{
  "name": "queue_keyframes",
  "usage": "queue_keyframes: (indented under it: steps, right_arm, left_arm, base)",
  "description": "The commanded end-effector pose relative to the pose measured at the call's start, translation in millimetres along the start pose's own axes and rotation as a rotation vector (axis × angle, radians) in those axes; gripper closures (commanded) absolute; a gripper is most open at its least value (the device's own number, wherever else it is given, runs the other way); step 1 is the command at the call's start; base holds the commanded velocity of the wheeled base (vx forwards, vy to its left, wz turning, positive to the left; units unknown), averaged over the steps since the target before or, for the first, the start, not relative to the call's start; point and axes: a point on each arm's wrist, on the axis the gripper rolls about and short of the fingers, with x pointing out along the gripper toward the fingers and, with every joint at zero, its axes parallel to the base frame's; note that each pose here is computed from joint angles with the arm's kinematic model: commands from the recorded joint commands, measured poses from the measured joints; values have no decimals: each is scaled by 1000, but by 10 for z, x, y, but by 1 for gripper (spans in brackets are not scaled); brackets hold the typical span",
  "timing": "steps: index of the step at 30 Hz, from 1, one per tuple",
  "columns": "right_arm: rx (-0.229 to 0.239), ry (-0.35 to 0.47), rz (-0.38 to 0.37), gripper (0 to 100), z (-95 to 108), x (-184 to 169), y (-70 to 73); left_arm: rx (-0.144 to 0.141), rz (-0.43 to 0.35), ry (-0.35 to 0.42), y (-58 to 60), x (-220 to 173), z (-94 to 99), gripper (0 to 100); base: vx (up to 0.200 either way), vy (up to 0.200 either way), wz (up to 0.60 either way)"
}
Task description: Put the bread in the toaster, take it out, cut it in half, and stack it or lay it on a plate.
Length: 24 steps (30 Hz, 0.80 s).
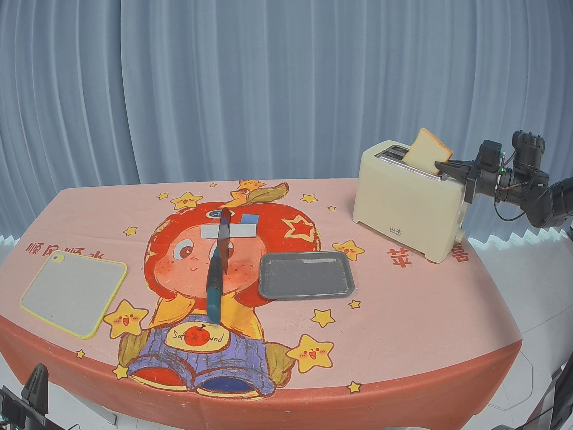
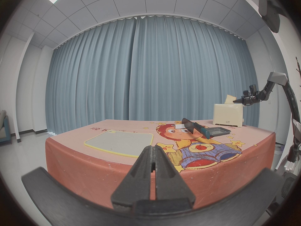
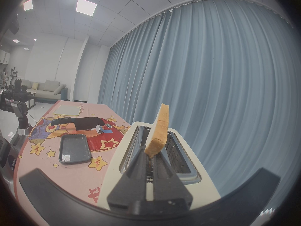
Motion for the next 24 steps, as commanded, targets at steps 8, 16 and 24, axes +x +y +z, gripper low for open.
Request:
queue_keyframes:
  steps: [8,16,24]
  right_arm:
    - [0,-1,-5,100,-1,-14,-14]
    - [-4,-3,-6,100,7,-17,-14]
    - [-7,-5,-3,0,-1,-7,-3]
  left_arm:
    - [0,1,1,1,1,-52,100]
    - [0,1,1,1,1,-52,100]
    - [0,1,1,1,1,-52,100]
  base:
    - [0,0,0]
    - [0,0,0]
    - [0,0,0]
